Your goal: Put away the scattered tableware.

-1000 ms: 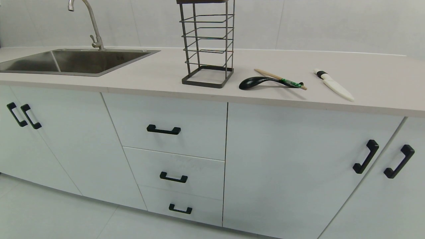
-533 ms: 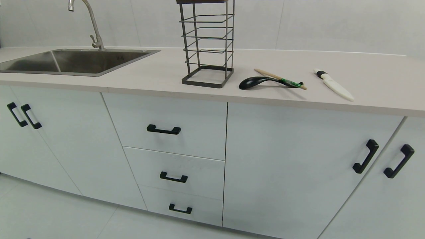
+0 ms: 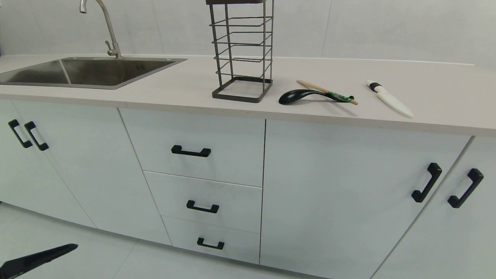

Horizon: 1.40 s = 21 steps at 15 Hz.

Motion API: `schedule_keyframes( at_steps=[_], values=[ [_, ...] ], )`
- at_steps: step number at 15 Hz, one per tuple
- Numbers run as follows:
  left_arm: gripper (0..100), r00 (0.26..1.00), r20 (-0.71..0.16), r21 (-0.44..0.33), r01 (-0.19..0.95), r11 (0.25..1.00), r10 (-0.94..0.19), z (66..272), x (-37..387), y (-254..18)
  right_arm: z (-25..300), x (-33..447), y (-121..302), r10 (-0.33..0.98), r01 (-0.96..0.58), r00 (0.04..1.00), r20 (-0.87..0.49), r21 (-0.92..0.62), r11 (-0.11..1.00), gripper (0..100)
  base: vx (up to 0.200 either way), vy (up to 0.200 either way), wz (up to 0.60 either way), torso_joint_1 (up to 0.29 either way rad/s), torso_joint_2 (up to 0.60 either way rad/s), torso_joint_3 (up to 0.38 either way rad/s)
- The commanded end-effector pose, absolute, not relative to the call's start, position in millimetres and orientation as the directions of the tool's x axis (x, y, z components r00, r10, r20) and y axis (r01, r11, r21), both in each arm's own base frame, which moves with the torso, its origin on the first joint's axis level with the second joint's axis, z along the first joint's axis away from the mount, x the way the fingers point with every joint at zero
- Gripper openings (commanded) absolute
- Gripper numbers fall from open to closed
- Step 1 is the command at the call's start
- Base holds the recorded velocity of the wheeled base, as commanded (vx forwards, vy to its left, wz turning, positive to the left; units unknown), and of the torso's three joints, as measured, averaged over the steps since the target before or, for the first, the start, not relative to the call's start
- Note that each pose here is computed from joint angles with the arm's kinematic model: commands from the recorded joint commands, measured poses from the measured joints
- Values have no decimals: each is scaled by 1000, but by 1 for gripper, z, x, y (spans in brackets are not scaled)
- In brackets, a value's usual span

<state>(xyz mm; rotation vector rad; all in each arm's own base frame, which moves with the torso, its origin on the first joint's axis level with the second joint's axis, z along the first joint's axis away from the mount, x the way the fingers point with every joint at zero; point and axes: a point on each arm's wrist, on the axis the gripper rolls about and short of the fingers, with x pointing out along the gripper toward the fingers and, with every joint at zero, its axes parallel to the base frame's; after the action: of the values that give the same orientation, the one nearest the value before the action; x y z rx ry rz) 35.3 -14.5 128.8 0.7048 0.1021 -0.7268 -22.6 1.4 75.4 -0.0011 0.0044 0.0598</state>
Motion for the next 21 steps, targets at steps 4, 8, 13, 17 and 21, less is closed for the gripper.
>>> schedule_keyframes(
  at_steps=[4, 8, 13, 17, 21],
  values=[
    [100, 595, -532, 591, 771, 239, -602, 121, 64, -31, 75, -22, 1, 61, -61, 998, -6, -1, 998, 0, 0, 0, 0, 0, 0, 0],
    [100, 475, -669, 538, 840, 68, -572, 120, 92, -63, 75, -23, 1, 61, -61, 998, -5, -1, 998, 0, 0, 0, 0, 0, 0, 0],
    [100, 421, -749, 501, 865, -21, -512, 112, 109, -88, 75, -22, 1, 61, -61, 998, -6, -1, 998, 0, 0, 0, 0, 0, 0, 0],
    [100, 403, -789, 465, 885, -22, -464, 100, 119, -95, 75, -23, 1, 61, -61, 998, -5, -1, 998, 0, 0, 0, 0, 0, 0, 0],
    [100, 422, -791, 465, 885, 14, -443, 80, 141, -102, 75, -22, 1, 61, -61, 998, -6, -1, 998, 0, 0, 0, 0, 0, 0, 0]
  ],
)
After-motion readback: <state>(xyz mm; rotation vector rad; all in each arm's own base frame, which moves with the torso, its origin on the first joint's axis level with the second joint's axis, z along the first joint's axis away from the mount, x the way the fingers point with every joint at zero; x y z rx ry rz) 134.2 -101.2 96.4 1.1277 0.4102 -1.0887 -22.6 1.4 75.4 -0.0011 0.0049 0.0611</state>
